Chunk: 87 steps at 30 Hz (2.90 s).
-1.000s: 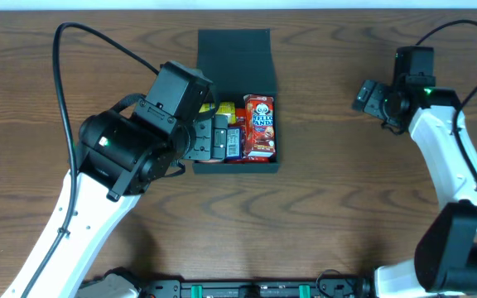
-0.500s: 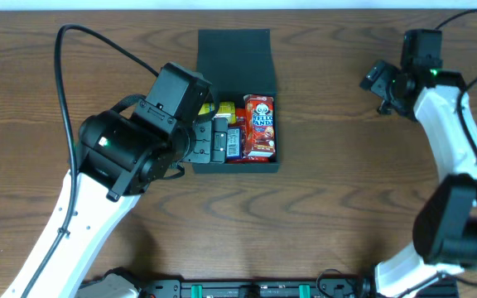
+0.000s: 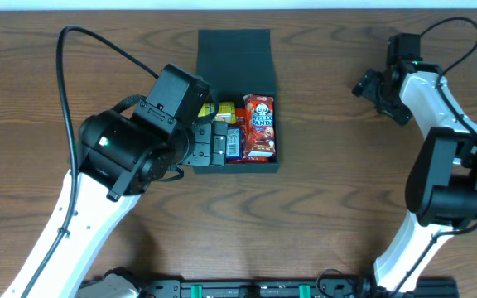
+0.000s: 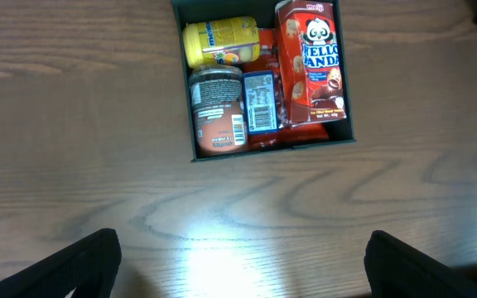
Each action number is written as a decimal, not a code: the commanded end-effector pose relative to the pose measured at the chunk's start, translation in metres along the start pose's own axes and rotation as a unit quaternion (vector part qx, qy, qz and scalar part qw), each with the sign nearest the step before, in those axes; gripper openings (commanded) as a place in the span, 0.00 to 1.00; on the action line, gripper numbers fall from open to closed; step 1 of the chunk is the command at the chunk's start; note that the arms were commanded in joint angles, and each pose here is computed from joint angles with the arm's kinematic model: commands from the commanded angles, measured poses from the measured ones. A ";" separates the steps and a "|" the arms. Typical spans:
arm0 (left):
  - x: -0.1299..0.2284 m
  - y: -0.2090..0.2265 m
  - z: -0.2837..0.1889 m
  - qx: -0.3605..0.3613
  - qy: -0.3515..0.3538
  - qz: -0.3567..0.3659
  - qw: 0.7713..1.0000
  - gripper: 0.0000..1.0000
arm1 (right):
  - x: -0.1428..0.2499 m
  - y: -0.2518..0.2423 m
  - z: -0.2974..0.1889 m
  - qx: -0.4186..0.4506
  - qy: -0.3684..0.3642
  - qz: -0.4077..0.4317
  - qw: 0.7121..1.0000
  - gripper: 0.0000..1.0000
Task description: Pack container
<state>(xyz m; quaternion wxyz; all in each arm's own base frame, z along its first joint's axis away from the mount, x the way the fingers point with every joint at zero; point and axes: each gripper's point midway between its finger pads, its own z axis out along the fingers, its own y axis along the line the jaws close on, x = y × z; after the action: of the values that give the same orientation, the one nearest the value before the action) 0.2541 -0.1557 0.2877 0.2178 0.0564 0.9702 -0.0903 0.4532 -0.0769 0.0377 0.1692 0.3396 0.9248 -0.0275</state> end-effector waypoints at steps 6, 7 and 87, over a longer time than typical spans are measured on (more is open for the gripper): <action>0.000 0.001 -0.001 -0.001 -0.001 0.012 1.000 0.95 | -0.028 -0.022 -0.004 0.012 -0.029 0.044 0.999 0.99; 0.000 0.001 -0.001 -0.001 -0.001 0.012 1.000 0.95 | -0.030 -0.024 -0.003 0.011 -0.032 0.046 0.998 0.99; -0.010 -0.004 -0.002 0.010 -0.022 0.012 1.000 0.95 | -0.020 -0.024 0.030 0.024 -0.017 0.037 0.999 0.12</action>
<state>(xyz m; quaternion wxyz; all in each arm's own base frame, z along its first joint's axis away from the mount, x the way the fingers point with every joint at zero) 0.2624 -0.1612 0.2931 0.2381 0.0644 0.9640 -0.0993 0.4571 -0.1130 0.0138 0.1736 0.3784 0.9082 -0.0429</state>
